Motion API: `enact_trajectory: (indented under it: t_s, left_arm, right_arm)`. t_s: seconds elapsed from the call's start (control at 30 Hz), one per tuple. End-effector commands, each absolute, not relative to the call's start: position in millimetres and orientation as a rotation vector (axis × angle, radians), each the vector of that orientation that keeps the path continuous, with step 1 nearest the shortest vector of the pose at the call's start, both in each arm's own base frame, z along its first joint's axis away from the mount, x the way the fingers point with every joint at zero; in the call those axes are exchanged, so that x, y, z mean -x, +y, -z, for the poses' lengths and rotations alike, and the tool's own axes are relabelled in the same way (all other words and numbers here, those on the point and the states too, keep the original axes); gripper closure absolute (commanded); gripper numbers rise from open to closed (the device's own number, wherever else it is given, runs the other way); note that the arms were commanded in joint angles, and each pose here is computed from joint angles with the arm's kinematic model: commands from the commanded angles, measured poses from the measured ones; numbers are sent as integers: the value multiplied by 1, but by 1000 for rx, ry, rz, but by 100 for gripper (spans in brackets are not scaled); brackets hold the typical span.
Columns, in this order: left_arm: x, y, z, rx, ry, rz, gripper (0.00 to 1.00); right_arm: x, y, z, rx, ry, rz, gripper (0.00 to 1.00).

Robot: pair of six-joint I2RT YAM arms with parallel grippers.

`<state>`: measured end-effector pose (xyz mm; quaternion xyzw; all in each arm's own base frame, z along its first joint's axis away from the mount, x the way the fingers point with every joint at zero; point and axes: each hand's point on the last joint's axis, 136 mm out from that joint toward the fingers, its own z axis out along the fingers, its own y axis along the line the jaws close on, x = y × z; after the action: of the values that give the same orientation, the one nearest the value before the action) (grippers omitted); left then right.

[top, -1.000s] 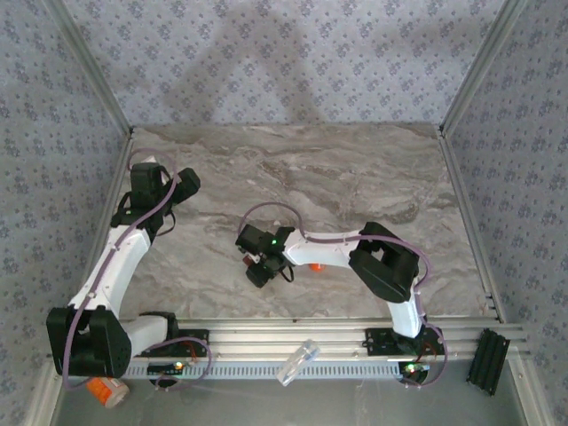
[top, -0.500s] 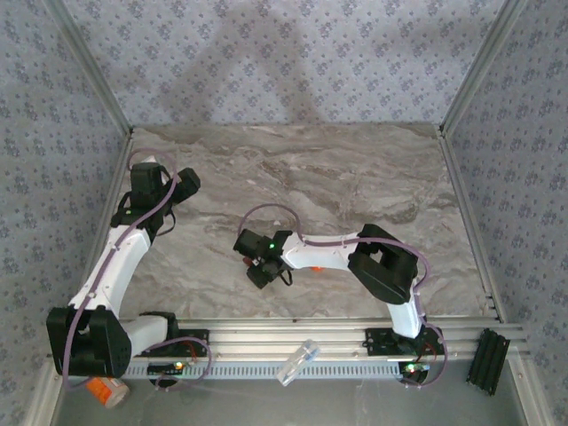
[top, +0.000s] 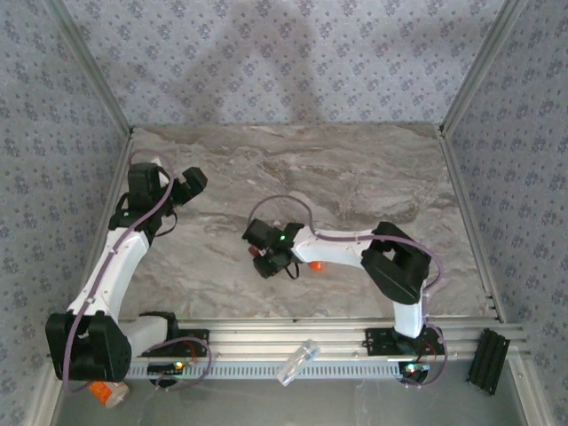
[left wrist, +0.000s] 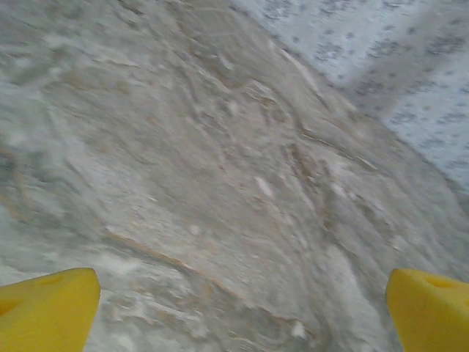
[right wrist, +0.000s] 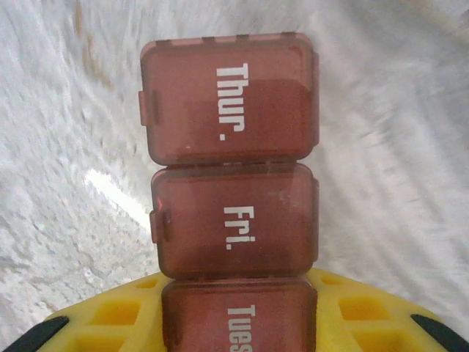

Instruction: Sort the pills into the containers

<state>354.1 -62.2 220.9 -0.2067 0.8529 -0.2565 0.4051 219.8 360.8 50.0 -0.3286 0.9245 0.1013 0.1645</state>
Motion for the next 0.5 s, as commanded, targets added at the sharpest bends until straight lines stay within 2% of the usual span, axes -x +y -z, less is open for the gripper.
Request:
enact_trajectory:
  t_s: [0.0, 0.27, 0.47]
  left_arm:
    - [-340, -92, -232, 504, 2167, 906, 0]
    - [-329, -141, -248, 499, 2116, 1262, 3]
    - [-330, -174, -254, 517, 2076, 1448, 5]
  right_arm:
    - [-240, 363, -95, 817, 2564, -419, 67]
    - [-291, 349, -151, 638, 2465, -591, 67]
    - [-308, 347, -169, 627, 2406, -657, 67]
